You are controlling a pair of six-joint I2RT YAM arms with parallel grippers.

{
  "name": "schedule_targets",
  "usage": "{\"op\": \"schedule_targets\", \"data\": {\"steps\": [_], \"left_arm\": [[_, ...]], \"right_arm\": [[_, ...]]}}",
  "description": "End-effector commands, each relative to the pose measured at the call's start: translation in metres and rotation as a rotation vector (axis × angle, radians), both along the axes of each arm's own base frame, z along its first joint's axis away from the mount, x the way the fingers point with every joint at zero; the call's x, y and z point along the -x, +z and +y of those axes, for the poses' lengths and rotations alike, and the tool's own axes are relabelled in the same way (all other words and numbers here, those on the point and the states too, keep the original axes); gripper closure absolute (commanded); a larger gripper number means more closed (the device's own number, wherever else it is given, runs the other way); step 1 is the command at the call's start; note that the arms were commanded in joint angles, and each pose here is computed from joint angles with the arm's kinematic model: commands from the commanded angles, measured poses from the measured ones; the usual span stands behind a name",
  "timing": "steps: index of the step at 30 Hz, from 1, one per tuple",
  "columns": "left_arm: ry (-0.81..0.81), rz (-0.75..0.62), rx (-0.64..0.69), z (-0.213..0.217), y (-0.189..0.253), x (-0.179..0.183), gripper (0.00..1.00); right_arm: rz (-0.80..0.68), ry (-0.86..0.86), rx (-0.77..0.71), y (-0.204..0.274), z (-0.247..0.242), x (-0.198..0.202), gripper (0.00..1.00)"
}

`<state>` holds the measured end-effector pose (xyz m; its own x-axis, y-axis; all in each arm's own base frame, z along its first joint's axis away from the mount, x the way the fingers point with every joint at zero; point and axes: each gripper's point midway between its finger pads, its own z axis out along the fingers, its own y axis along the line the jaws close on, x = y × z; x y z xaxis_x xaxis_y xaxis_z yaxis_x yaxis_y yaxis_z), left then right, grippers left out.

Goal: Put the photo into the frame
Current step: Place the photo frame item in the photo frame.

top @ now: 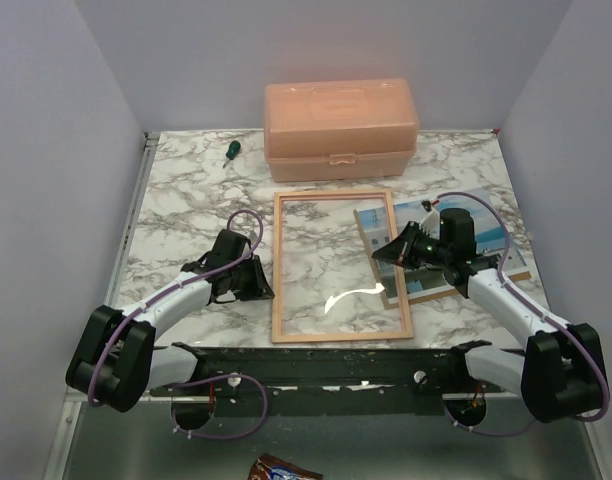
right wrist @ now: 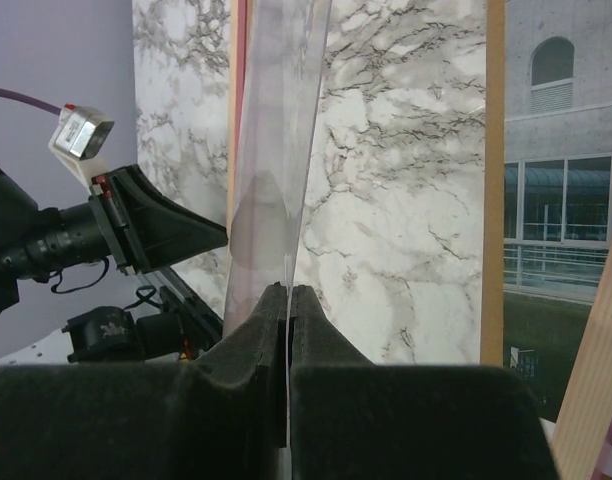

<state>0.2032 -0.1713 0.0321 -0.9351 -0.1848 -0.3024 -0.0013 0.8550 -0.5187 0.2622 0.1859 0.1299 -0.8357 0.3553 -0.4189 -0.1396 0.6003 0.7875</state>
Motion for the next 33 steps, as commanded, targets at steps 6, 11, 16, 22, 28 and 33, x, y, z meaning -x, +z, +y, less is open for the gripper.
{"op": "schedule_targets", "data": {"steps": [6,11,16,22,28,33], "left_arm": [[-0.012,0.092,-0.099,0.017,-0.028,0.021,0.81],[-0.014,0.092,-0.098,0.017,-0.028,0.020,0.82],[-0.016,0.092,-0.098,0.017,-0.028,0.020,0.82],[-0.016,0.092,-0.097,0.016,-0.028,0.020,0.82],[-0.016,0.093,-0.098,0.016,-0.028,0.020,0.82],[-0.017,0.091,-0.096,0.016,-0.027,0.020,0.82]], "right_arm": [[0.047,0.062,0.047,-0.016,0.003,0.010,0.99],[0.039,0.074,0.061,-0.016,0.003,0.008,0.99],[0.034,0.088,0.080,-0.016,0.003,0.006,0.99],[0.034,0.099,0.079,-0.017,0.004,0.006,0.99],[0.030,0.103,0.071,-0.018,0.005,0.005,0.99],[0.026,0.105,0.076,-0.020,0.005,0.001,0.99]]}}
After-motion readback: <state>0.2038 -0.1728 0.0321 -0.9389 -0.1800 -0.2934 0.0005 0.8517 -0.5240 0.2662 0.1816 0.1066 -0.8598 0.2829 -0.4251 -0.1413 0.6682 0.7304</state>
